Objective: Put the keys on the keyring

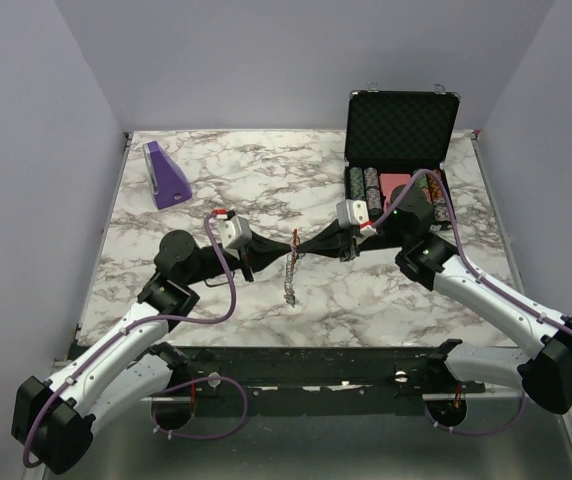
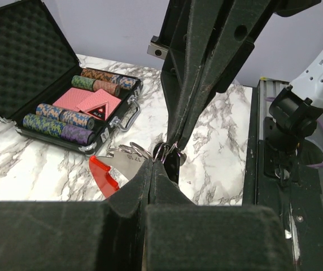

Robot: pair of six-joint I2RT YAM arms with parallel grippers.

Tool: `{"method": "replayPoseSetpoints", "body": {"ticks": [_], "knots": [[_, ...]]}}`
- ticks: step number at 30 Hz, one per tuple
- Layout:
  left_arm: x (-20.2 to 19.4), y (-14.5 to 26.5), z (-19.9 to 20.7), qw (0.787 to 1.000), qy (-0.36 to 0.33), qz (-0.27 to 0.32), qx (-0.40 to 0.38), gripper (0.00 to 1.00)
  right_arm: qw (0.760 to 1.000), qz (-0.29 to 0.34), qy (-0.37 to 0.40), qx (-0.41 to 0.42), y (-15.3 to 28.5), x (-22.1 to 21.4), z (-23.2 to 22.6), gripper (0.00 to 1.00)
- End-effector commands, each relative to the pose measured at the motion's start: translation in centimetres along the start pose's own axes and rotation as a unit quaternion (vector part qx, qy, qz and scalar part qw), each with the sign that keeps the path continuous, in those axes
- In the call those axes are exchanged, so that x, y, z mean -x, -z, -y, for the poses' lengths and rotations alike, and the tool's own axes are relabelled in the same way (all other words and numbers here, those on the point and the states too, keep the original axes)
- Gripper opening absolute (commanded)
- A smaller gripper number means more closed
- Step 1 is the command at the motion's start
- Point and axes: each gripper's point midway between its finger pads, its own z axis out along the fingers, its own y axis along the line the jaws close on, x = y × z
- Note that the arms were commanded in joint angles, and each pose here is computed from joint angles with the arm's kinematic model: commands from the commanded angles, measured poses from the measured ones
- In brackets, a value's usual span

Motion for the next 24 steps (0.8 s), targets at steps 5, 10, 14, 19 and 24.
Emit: {"method": "replayPoseSetpoints", "body": {"ticks": [5, 10, 14, 19, 24], "knots": [[3.1, 0.2, -0.8, 0.998, -0.006, 0.054, 0.016, 0.00, 1.000, -0.001, 0.014, 0.016, 0.2, 0.9, -0.8, 0.00], [3.6, 0.5, -0.6, 0.997, 0.006, 0.072, 0.008, 0.00, 1.000, -0.008, 0.010, 0.010, 0.3, 0.4, -0.7, 0.00], [3.9, 1.0, -0.7, 0.995, 0.028, 0.096, 0.006, 0.00, 1.000, -0.011, 0.002, 0.012, 0.3, 0.0, -0.9, 0.00], [3.9, 1.4, -0.4, 0.992, 0.047, 0.114, -0.001, 0.00, 1.000, -0.008, -0.008, 0.017, 0.3, -0.1, -1.2, 0.00], [4.0, 1.4, -0.3, 0.991, 0.057, 0.123, -0.005, 0.00, 0.999, -0.006, -0.020, 0.031, 0.2, -0.3, -1.8, 0.00]]}}
